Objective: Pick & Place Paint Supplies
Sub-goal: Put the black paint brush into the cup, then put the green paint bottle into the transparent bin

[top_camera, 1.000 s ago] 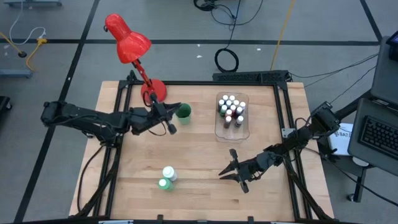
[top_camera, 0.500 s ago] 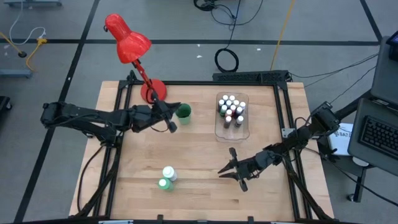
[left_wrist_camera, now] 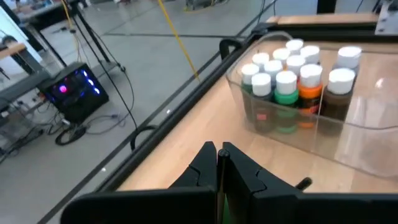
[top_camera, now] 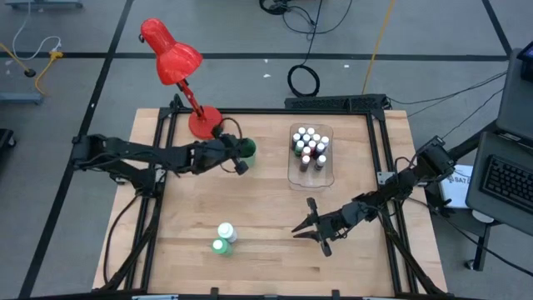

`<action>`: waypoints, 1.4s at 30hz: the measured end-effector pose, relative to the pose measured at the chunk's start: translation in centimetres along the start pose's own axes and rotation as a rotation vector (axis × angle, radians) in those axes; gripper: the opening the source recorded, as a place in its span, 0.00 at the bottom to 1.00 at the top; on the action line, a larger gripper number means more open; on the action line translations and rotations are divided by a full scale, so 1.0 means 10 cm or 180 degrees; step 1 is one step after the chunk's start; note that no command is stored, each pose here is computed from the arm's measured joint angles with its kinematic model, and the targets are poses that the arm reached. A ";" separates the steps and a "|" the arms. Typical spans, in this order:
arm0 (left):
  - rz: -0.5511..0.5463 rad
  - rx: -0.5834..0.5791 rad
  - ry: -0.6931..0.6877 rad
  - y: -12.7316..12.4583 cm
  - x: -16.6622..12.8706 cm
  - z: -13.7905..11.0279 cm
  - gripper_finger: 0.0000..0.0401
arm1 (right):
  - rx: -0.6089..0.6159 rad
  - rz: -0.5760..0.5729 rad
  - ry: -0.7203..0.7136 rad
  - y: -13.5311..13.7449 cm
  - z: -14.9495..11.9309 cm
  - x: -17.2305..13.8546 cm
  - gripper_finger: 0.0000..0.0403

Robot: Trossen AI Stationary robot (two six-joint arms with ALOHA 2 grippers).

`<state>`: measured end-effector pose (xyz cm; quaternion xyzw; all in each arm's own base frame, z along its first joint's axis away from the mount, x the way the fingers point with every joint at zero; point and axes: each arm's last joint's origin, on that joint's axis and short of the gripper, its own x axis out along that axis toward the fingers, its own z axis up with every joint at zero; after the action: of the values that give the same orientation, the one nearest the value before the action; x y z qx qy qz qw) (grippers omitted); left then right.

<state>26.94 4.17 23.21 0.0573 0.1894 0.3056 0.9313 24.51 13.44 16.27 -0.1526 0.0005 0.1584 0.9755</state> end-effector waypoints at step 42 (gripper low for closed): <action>-0.0837 -0.0647 -0.0435 0.31 -0.48 0.31 0.75 | 0.0043 0.0009 0.0025 0.00 -0.01 0.00 0.16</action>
<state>22.93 3.82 28.31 -0.0417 0.0996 0.1942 0.9750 24.51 13.43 16.19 -0.1466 0.0056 0.1591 0.9763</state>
